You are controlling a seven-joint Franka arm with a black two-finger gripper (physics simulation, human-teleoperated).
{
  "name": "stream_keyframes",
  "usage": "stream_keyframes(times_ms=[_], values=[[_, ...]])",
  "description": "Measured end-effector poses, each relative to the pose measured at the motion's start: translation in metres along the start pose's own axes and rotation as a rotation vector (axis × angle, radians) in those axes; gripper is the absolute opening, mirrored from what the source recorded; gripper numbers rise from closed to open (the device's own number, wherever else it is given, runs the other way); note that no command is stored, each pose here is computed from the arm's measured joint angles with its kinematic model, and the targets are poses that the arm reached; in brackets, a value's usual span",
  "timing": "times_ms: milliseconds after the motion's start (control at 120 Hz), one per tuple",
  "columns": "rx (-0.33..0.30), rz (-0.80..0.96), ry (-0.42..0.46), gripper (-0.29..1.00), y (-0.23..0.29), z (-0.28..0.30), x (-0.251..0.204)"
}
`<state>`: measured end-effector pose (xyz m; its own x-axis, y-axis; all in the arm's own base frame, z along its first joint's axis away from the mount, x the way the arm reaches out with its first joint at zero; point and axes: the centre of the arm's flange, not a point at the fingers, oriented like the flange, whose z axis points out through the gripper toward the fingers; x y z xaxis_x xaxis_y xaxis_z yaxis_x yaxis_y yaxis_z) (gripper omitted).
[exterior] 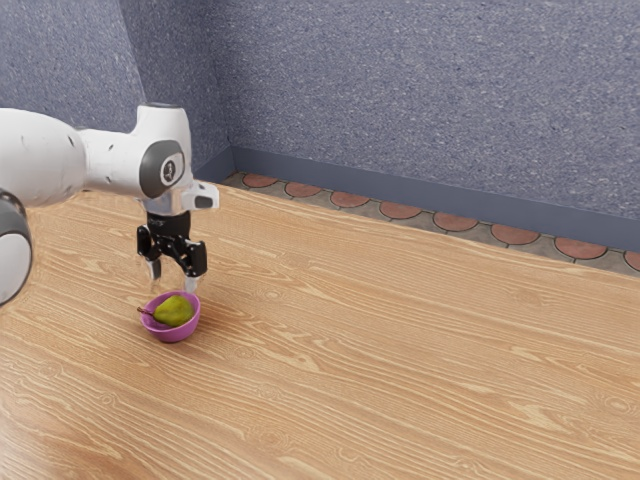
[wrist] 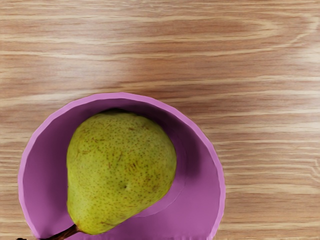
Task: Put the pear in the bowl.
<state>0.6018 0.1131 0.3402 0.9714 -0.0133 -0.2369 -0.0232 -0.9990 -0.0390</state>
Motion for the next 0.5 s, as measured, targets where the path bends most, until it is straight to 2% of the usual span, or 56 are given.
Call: stream_keyframes(times_ms=[58,150,225,333,500], values=[[-0.006,0.056,0.074,0.66,0.021,-0.049,-0.011],[0.003,0.146,0.226,0.67,0.057,-0.167,-0.051],[0.015,0.194,0.308,0.68,0.082,-0.251,-0.081],[0.027,0.258,0.343,0.69,0.126,-0.317,-0.115],[0.061,0.304,0.299,0.70,0.172,-0.343,-0.142]])
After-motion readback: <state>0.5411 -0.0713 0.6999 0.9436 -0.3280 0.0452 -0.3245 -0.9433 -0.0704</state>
